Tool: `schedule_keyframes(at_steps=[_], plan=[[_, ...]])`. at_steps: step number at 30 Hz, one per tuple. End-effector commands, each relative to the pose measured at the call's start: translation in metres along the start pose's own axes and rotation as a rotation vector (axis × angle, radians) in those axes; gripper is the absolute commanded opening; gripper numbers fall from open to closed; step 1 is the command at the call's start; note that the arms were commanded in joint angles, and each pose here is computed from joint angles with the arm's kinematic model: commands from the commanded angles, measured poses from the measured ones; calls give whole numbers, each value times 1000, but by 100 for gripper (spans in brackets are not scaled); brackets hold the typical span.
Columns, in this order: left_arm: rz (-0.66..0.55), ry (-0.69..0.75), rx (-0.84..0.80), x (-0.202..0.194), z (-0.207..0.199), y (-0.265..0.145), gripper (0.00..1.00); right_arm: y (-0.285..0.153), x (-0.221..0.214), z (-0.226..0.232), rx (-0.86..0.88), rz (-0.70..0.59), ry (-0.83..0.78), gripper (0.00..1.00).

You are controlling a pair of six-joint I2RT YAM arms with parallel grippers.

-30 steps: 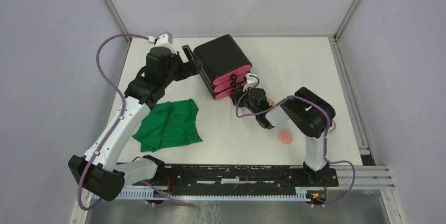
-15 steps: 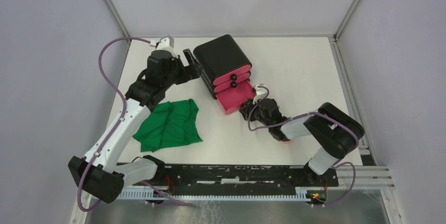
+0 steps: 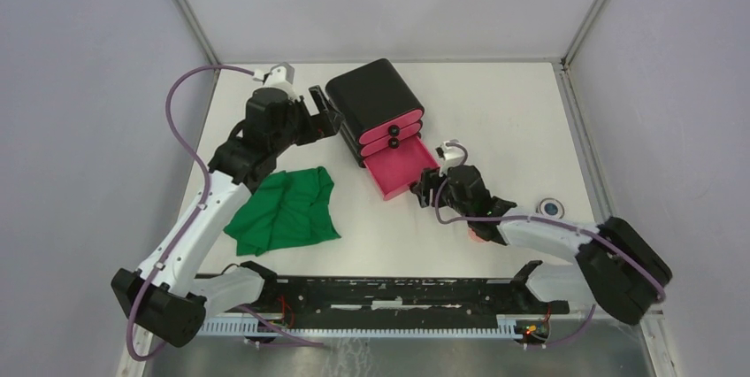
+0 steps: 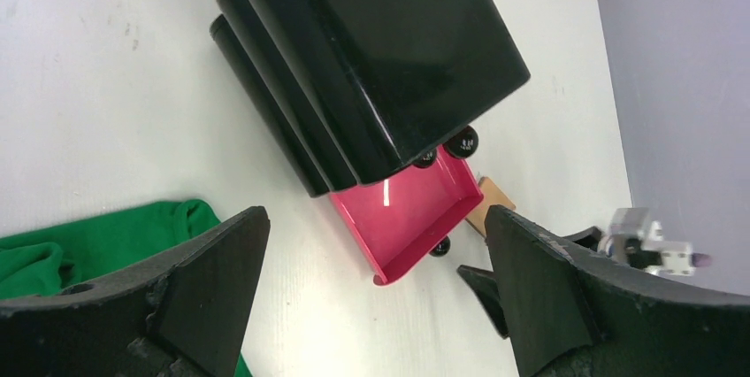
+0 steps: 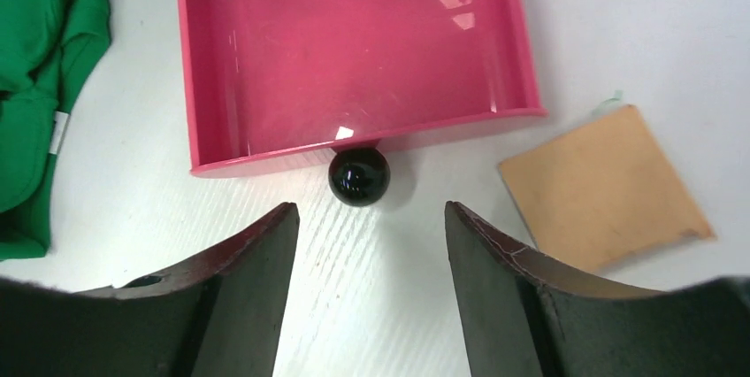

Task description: Organize the makeup

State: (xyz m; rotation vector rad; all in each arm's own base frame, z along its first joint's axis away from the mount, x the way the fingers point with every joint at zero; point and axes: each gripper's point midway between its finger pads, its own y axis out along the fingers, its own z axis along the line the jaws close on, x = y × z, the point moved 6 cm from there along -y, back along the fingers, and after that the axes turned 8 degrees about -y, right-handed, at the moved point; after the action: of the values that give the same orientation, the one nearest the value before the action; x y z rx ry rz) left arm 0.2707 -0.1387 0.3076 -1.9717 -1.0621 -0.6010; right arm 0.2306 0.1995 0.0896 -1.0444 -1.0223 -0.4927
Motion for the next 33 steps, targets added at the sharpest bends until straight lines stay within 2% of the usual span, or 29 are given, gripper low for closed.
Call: schedule_keyframes(at_steps=[1, 4, 5, 7, 9, 12, 14, 17, 23, 25, 29, 33], plan=[[-2, 68, -123, 3, -35, -14, 99, -42, 29, -16, -160, 8, 29, 69], [23, 148, -121, -14, -56, -15, 99, -79, 31, -44, -414, -10, 184, 86], [41, 160, -123, -20, -60, -13, 99, -92, 27, -52, -496, 3, 232, 88], [85, 186, -140, -36, -68, -10, 99, -112, 25, -61, -561, 45, 260, 84], [129, 224, -149, -56, -79, -8, 99, -128, 22, -68, -629, 99, 267, 84], [185, 312, -116, -90, -97, -3, 99, -140, 18, -80, -696, 203, 303, 95], [213, 345, -93, -103, -102, 2, 99, -138, 11, -84, -681, 297, 360, 99], [251, 354, -86, -116, -101, 7, 99, -135, -5, -87, -664, 418, 440, 99], [260, 348, -93, -125, -95, 9, 99, -120, -24, -79, -597, 610, 439, 99], [258, 343, -98, -126, -93, 8, 99, -113, -27, -75, -540, 628, 436, 99], [264, 337, -104, -129, -91, 9, 99, -105, -25, -65, -419, 557, 464, 99], [271, 335, -103, -133, -91, 11, 99, -102, -37, -66, -434, 589, 474, 99]])
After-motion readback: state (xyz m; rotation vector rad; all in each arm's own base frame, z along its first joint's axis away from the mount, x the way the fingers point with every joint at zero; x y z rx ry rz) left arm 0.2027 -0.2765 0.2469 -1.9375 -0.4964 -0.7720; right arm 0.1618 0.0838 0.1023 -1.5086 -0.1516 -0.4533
